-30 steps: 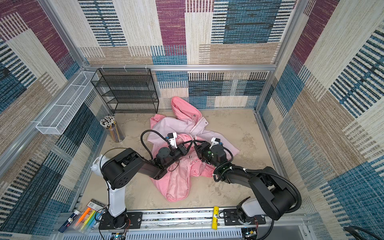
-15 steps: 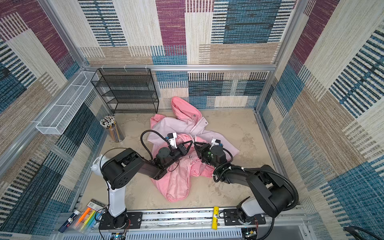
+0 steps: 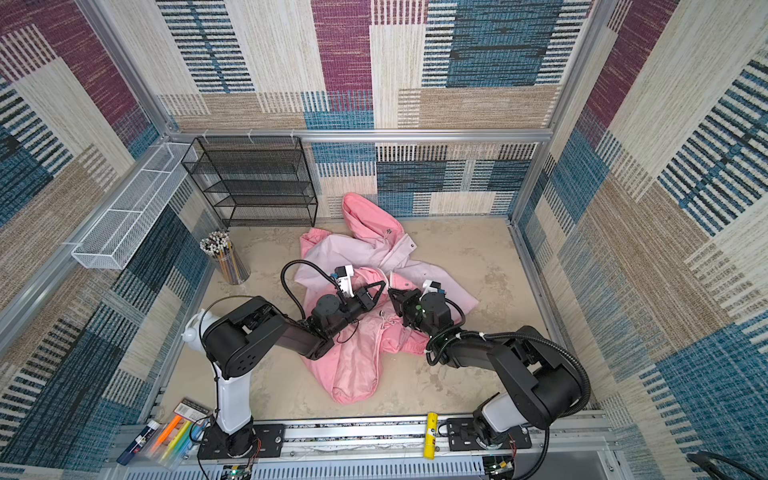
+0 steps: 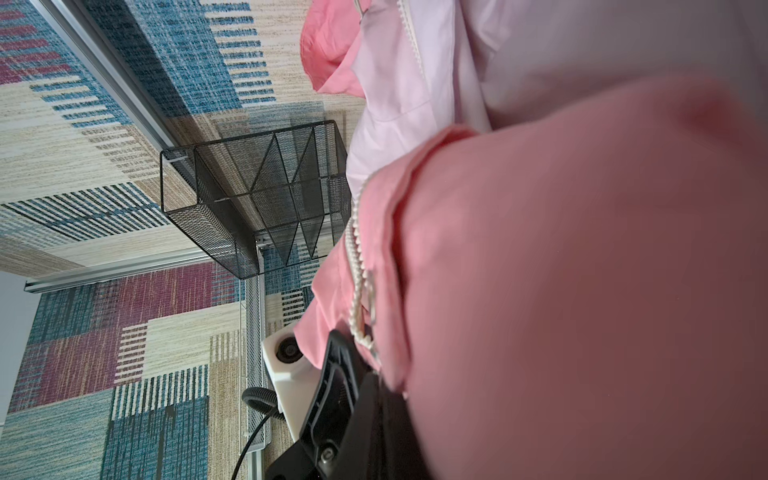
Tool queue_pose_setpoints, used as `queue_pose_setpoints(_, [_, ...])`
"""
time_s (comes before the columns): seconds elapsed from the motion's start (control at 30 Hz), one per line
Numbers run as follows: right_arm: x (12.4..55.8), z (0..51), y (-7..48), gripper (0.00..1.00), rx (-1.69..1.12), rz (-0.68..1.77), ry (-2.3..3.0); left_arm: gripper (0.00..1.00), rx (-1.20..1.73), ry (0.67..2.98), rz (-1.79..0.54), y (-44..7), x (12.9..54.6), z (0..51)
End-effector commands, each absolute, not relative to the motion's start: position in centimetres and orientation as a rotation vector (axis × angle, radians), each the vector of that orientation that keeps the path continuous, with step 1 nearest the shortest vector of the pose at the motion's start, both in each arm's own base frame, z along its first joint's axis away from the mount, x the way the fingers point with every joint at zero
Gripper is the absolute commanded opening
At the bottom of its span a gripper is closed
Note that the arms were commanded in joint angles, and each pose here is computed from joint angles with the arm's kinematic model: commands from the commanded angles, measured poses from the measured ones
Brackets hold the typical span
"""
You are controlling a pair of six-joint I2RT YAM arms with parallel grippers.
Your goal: Zip up the jacket
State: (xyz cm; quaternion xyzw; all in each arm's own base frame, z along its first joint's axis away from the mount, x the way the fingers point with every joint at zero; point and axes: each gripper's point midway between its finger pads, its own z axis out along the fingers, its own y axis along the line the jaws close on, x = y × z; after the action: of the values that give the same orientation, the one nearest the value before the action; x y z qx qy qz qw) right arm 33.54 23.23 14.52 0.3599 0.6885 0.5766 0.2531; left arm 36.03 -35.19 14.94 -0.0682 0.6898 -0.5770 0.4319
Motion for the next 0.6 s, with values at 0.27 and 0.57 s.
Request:
queue_pose_setpoints(0.27, [34.0,16.1,22.3,0.00,1.014,1.613,1.776,0.00,-0.153,1.689,-1.447,-34.6,35.3,16.0])
queue_pose_setpoints(0.57, [34.5,17.5,21.6,0.00,0.975,1.640,1.716,0.00,-0.143,1.699,-1.471,-34.7,34.8,16.0])
